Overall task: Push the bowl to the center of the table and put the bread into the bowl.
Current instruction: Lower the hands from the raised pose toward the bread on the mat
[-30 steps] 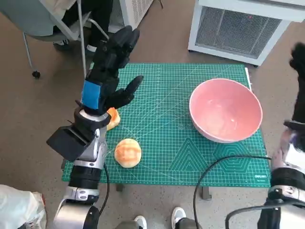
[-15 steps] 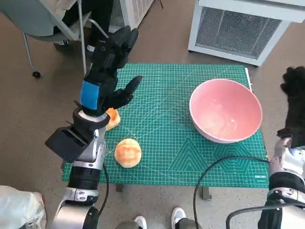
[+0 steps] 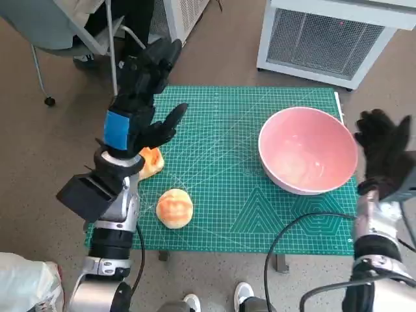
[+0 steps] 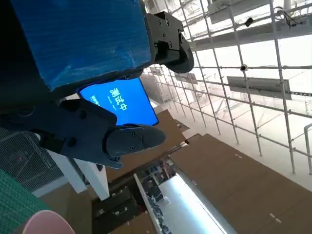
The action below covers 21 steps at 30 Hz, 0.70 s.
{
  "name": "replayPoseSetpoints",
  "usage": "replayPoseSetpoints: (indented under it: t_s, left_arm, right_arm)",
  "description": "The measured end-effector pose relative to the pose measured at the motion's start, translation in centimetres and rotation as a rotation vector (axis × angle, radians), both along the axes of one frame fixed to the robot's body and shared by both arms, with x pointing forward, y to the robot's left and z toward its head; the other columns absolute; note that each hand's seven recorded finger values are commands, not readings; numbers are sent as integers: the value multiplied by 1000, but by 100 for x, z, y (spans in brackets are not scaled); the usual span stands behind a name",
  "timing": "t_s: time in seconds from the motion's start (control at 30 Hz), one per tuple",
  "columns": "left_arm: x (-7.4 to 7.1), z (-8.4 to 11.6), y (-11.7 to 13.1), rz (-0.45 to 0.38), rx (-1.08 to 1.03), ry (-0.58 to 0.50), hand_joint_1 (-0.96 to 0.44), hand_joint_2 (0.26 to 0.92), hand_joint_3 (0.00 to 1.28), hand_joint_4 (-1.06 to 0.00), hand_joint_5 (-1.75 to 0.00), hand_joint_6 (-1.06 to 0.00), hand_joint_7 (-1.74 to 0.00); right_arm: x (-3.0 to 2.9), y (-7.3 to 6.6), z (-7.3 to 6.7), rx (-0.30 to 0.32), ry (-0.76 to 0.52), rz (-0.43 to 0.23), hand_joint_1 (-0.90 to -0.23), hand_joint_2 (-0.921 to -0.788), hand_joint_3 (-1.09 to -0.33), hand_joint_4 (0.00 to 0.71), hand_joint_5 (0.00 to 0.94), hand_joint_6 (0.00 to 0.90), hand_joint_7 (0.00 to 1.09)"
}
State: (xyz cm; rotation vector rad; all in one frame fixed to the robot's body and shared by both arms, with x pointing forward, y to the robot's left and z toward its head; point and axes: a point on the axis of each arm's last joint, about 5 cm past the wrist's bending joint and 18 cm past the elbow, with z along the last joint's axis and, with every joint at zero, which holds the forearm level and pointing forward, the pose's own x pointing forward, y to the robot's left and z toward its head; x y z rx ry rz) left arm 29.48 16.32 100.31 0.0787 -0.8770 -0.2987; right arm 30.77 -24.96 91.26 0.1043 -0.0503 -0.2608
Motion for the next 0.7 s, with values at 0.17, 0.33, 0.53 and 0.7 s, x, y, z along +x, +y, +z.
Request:
replayPoseSetpoints:
  t_s: [0.17,0.33,0.53,0.7]
  left_arm:
    - [-16,-10,24,7,2,0,-393,921,396,-312,-1,-118,-540]
    - [-34,-21,47,14,3,4,-386,921,395,-313,-1,-133,-513]
    - [-62,-38,85,30,-2,10,-379,921,393,-316,-2,-152,-478]
    - [-90,-47,113,46,-9,11,-374,921,387,-318,-1,-185,-427]
  right_arm:
    - [25,103,-35,17,37,25,-515,-921,-826,233,15,318,21]
    - [52,210,-56,41,54,53,-508,-921,-821,242,14,314,17]
    - [94,332,-49,39,69,97,-499,-921,-829,243,8,303,9]
    - [129,428,-29,33,65,134,-485,-921,-849,240,4,295,4]
